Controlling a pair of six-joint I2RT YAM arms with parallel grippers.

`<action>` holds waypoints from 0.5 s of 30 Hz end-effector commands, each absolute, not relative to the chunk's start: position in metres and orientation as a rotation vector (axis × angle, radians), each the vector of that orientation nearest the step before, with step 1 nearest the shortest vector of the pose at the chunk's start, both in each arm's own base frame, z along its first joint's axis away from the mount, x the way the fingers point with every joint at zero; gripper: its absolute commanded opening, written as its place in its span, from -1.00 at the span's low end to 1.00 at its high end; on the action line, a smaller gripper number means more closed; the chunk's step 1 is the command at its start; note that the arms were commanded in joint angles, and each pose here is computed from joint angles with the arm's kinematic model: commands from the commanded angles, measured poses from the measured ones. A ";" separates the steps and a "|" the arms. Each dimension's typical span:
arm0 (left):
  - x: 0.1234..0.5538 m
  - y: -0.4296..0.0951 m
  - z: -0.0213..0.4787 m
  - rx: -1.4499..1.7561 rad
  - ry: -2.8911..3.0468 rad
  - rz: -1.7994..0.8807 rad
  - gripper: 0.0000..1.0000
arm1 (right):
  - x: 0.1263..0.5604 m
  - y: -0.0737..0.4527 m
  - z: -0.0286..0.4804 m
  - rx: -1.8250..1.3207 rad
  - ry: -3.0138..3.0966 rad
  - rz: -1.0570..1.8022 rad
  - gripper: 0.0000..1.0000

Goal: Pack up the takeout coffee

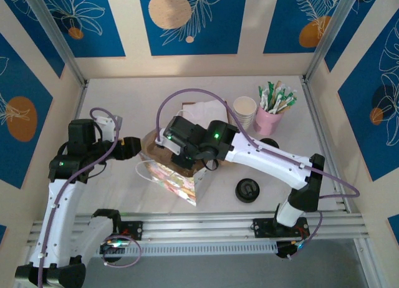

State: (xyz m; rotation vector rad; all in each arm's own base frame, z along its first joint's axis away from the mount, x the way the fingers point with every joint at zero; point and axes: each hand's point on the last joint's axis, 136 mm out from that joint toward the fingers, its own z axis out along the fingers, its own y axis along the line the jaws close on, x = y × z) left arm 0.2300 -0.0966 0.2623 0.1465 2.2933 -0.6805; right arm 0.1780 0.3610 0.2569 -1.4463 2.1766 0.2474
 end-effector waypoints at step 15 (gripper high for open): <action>0.226 -0.116 0.275 0.213 2.177 -0.826 0.42 | 0.174 0.363 0.228 -1.642 2.232 0.156 -0.49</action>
